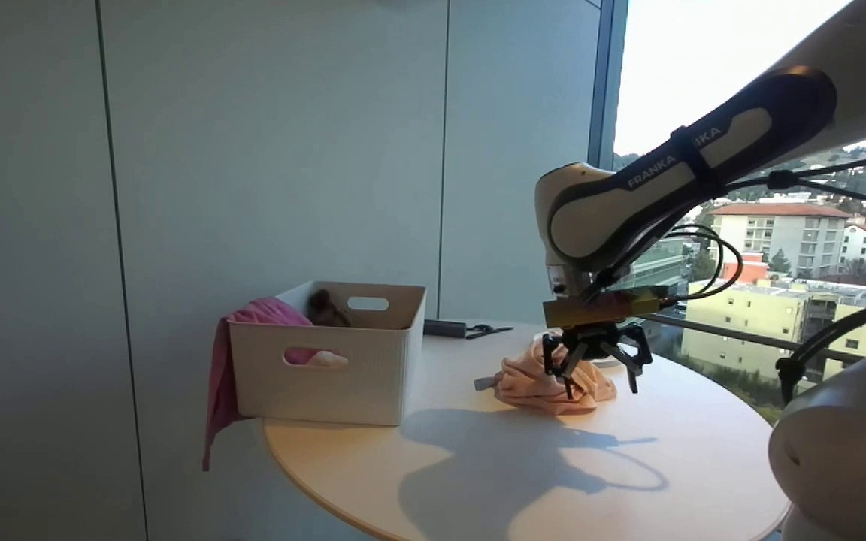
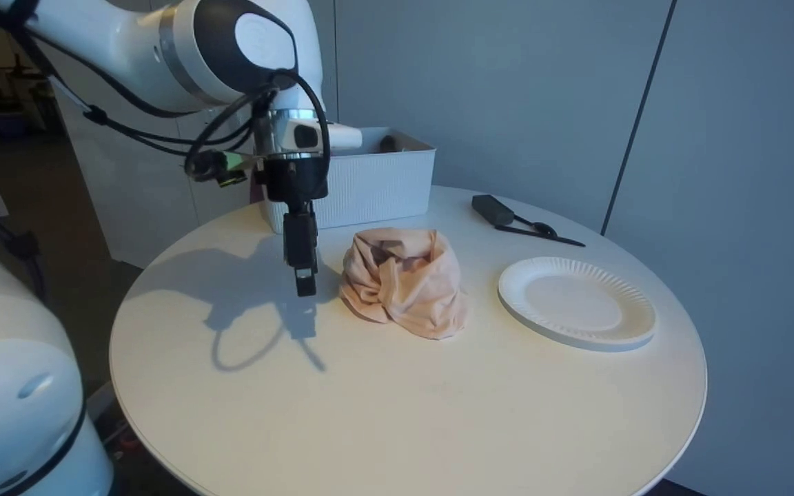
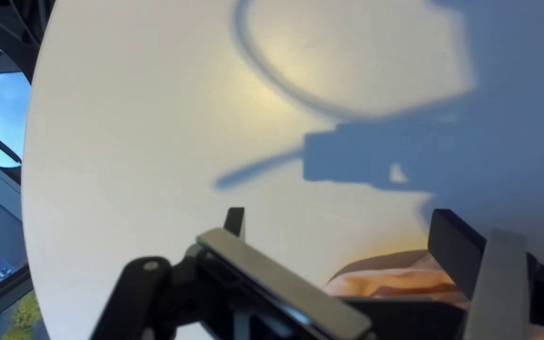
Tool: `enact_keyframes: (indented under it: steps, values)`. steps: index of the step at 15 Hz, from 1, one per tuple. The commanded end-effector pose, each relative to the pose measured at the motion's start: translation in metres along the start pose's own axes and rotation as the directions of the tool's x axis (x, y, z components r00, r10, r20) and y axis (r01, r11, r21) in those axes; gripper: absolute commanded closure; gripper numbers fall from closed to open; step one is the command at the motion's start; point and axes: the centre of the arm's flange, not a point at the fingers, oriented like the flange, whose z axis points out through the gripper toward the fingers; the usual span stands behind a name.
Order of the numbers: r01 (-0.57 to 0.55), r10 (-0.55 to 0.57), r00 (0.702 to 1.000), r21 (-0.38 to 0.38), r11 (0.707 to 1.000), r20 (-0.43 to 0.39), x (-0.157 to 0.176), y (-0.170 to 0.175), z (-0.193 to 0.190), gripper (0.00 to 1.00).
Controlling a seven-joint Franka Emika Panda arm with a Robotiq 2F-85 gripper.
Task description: Put the pink towel and peach t-shirt in the storage container.
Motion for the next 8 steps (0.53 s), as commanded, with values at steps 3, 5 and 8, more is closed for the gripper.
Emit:
enact_keyframes:
  steps: [3,5,8]
  values:
    - [0.021,0.02,0.973,0.172,0.985,-0.23,0.002,-0.006,-0.071,0.0]
    - [0.022,0.058,0.96,0.28,0.96,-0.273,0.015,-0.015,-0.074,0.0]
    - [0.033,0.084,0.953,0.375,0.926,-0.29,0.037,-0.023,-0.069,0.0]
